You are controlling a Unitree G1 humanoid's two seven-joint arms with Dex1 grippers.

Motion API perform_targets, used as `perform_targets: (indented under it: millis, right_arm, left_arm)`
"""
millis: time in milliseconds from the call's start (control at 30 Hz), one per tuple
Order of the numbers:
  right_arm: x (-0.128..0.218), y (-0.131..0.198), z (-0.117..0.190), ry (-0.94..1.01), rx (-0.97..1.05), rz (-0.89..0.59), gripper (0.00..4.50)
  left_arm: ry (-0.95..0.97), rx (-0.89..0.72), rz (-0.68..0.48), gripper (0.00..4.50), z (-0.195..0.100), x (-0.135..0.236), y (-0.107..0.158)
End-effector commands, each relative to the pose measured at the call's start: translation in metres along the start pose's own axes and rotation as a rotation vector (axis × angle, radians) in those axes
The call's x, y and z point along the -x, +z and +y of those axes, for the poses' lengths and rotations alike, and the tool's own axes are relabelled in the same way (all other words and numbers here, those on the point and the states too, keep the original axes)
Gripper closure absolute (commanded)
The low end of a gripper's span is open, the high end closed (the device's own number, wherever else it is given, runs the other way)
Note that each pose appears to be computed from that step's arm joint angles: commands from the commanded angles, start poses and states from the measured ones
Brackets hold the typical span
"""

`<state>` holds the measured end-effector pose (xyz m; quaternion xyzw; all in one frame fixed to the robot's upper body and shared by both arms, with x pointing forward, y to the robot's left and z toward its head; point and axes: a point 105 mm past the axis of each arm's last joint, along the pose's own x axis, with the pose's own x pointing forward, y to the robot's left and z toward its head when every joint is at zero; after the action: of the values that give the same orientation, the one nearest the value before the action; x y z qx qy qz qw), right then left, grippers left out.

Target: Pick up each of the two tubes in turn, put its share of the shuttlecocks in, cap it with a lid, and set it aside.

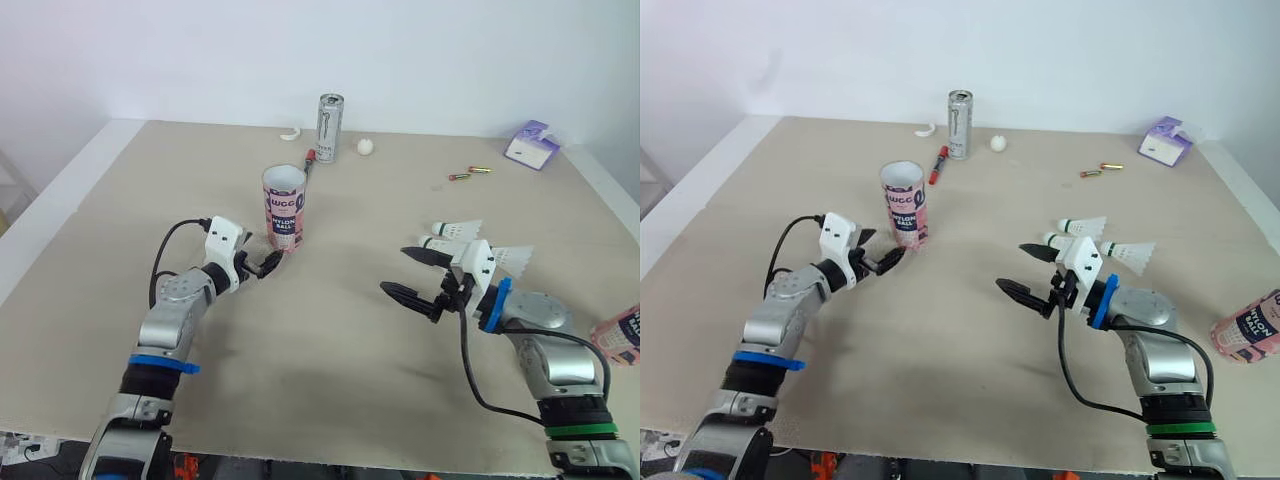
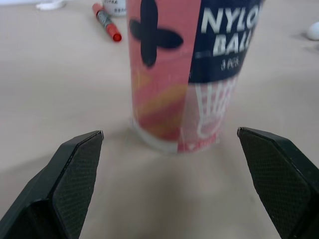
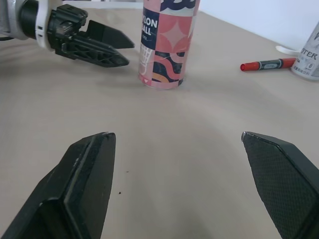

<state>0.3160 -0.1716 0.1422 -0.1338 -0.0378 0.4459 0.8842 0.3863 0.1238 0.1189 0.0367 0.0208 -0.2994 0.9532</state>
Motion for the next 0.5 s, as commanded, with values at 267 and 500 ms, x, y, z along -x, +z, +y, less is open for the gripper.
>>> perform_targets:
  millis: [267, 500]
  right_arm:
    - [-0.002, 0.014, -0.006, -0.05, 0.025, -0.053, 0.15]
    - [-0.003, 0.013, -0.005, -0.053, 0.025, -0.049, 0.15]
  left_arm:
    - [-0.049, -0.064, -0.034, 0.0, 0.002, -0.018, 0.016]
    - [-0.072, -0.085, -0.02, 0.0, 0.005, -0.031, 0.017]
